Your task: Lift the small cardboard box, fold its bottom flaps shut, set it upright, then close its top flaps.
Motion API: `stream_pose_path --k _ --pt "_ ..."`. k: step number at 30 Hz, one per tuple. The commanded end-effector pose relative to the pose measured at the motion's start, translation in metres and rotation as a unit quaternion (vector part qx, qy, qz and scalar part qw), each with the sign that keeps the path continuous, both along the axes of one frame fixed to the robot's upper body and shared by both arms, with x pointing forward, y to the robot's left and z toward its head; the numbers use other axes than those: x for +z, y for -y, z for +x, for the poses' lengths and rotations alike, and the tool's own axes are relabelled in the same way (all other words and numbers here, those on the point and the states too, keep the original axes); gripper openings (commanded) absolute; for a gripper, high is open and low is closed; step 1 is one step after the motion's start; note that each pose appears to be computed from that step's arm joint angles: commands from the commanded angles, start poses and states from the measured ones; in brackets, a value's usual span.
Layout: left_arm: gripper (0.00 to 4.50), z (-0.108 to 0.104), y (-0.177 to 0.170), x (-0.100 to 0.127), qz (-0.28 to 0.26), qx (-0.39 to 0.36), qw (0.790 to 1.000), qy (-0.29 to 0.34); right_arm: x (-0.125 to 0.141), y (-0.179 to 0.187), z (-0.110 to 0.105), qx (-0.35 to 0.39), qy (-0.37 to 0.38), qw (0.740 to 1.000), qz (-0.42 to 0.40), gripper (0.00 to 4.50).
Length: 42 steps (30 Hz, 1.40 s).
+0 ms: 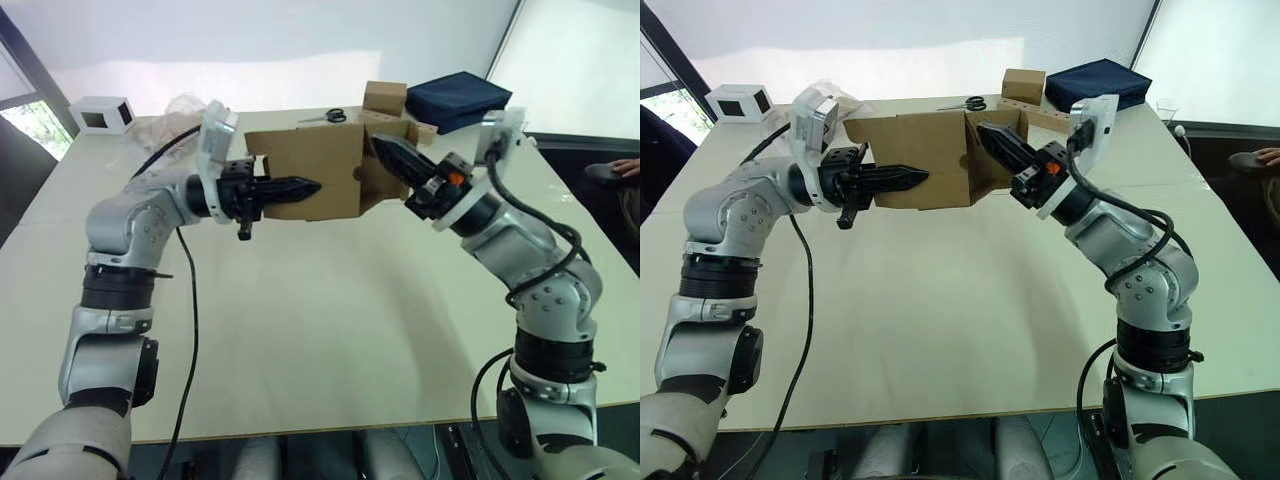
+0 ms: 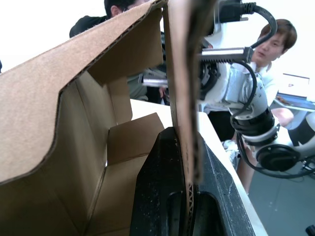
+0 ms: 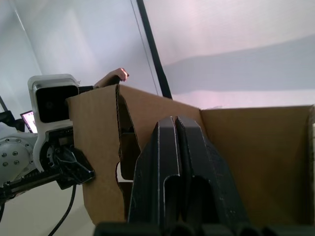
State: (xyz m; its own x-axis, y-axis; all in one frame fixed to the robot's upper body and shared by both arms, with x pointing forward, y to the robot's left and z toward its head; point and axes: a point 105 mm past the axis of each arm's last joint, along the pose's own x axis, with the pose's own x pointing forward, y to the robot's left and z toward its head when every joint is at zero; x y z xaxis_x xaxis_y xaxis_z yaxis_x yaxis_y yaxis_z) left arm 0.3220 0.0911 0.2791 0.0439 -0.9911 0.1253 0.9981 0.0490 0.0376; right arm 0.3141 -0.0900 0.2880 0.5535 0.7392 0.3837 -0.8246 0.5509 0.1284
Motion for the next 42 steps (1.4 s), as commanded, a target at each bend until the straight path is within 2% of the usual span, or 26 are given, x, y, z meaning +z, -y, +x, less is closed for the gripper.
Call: stream_pose_path --k 1,26,34,38,42 --pt "0.00 -0.007 -0.001 0.013 -0.020 -0.008 1.000 0.022 0.007 -0.008 -0.011 0.018 0.019 1.000 0.008 0.04" --pt "0.00 -0.013 0.002 -0.004 -0.016 0.020 1.000 -0.008 0.003 -0.024 -0.021 0.077 0.005 0.997 0.004 0.04" --pt "0.00 -0.007 -0.006 -0.003 -0.015 0.040 0.999 -0.006 0.006 -0.011 -0.025 0.061 0.012 0.998 -0.009 0.04" --pt "0.00 -0.004 -0.009 -0.002 -0.016 0.047 0.999 -0.004 0.003 0.004 -0.032 0.045 0.010 0.998 -0.034 0.04" --pt "0.00 -0.002 -0.010 -0.002 -0.018 0.050 0.999 -0.004 0.005 0.028 -0.035 0.017 -0.010 1.000 -0.013 0.04"
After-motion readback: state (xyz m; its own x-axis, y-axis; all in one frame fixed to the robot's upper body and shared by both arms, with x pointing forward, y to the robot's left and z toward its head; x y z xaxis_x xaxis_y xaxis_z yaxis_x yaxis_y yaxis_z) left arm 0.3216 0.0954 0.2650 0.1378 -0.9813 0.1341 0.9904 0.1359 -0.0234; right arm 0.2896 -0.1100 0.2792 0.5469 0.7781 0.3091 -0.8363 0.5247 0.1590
